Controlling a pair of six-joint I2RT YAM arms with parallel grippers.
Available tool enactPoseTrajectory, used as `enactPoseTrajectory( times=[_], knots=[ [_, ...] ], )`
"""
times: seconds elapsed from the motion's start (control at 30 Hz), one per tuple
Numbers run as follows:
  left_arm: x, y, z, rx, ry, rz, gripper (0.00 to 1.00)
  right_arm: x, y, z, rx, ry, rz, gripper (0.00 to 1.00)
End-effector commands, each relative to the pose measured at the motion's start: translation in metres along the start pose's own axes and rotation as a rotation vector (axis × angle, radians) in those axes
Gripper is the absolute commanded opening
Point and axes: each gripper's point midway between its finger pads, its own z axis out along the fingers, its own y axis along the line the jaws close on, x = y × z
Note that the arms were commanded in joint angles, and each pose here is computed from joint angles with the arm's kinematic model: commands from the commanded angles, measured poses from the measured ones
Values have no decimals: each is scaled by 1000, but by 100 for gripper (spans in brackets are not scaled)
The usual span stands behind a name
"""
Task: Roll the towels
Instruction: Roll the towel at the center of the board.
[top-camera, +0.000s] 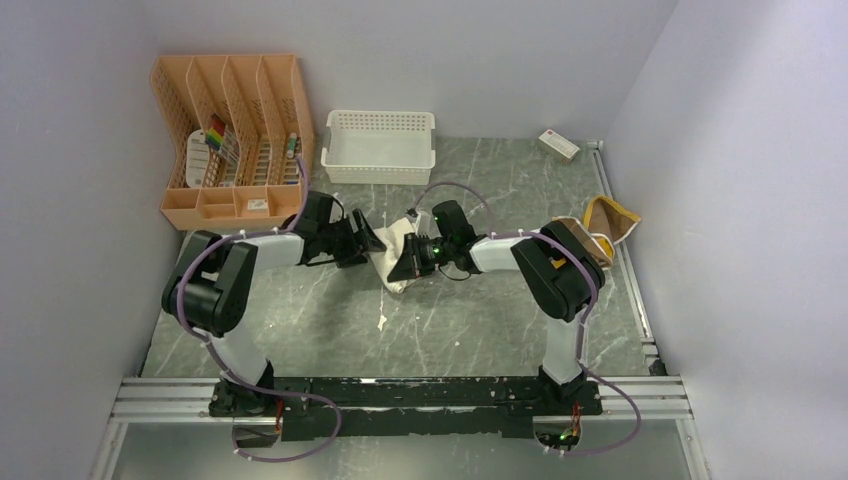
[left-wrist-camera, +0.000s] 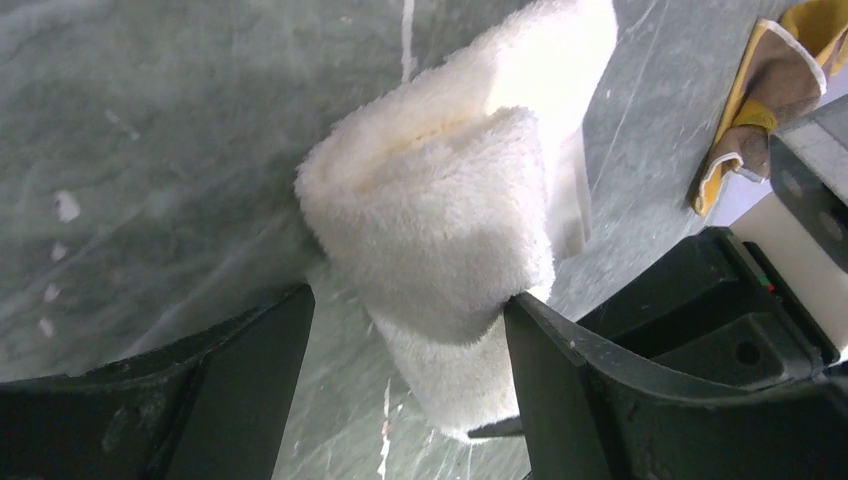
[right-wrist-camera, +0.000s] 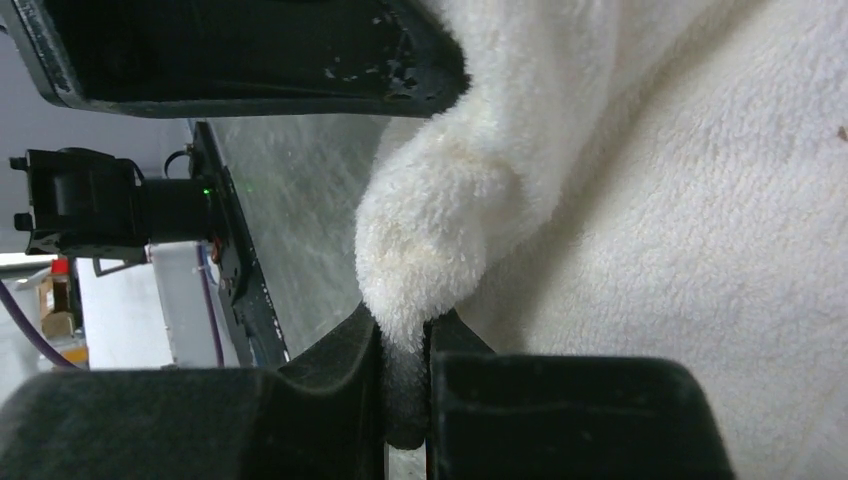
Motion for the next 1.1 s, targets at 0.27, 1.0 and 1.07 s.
enactPoseTrajectory(
  times=[0.27, 1.0, 1.07],
  knots=[
    [-7, -3, 37, -54, -13, 45, 74, 11, 12, 3, -91, 66, 42, 0],
    [-5, 27, 29, -287, 61, 219, 7, -57, 40, -71, 1004, -147, -700, 100],
    [-4, 28, 31, -284, 81, 223, 7, -43, 49, -55, 1037, -120, -762, 99]
  ],
)
